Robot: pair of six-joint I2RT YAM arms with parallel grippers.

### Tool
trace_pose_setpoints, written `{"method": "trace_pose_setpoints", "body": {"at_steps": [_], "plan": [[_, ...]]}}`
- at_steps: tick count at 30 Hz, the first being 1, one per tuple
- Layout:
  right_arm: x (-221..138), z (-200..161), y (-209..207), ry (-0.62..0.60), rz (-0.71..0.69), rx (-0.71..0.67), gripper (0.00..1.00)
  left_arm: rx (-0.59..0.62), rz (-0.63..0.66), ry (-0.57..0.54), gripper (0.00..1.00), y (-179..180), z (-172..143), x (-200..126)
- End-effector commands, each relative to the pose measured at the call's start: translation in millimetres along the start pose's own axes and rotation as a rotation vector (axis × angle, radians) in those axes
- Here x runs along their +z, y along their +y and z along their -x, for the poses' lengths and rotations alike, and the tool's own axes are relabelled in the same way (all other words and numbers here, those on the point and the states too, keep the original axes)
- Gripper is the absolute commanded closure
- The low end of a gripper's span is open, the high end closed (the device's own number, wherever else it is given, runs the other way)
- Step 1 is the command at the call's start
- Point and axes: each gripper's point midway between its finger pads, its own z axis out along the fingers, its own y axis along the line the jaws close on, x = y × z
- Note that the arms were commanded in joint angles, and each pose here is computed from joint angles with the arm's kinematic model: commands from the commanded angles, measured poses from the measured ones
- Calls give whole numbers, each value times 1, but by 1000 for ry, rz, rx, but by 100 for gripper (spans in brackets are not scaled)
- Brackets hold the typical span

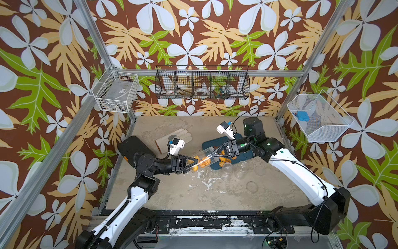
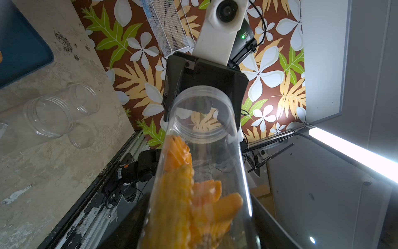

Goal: Pour the cookies out of the jar
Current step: Unscrew the lid from the jar.

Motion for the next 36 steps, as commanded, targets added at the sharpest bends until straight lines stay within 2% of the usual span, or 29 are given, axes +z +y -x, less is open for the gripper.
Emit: {"method": "trace_pose_setpoints", "body": {"at_steps": [1, 7, 18, 25, 28, 31, 32, 33, 34, 36], "plan": [[-5, 0, 41, 21, 141, -313, 39, -247, 64, 31, 58, 25, -5, -1], [-5, -4, 38, 17, 131, -390, 39, -258, 58, 51, 58, 27, -4, 0], [-2, -10, 31, 3, 60, -633, 32, -285, 48, 68, 58, 30, -8, 0], [-5, -2, 26, -24, -23, -897, 17, -272, 46, 72, 58, 30, -12, -2], [-4, 6, 24, -35, -44, -939, 12, -254, 44, 69, 58, 29, -13, -2], [-10, 28, 23, -94, -143, -877, 5, -210, 78, 68, 58, 33, -11, -2], [-15, 37, 25, -128, -180, -833, 1, -170, 98, 67, 58, 33, -9, -2], [-22, 48, 24, -176, -231, -776, 0, -116, 115, 67, 57, 31, -7, -1], [-34, 61, 19, -239, -308, -692, 0, -42, 144, 64, 56, 31, -6, -2], [-63, 79, 7, -374, -396, -387, 0, 91, 238, 43, 55, 36, -1, -5]]}}
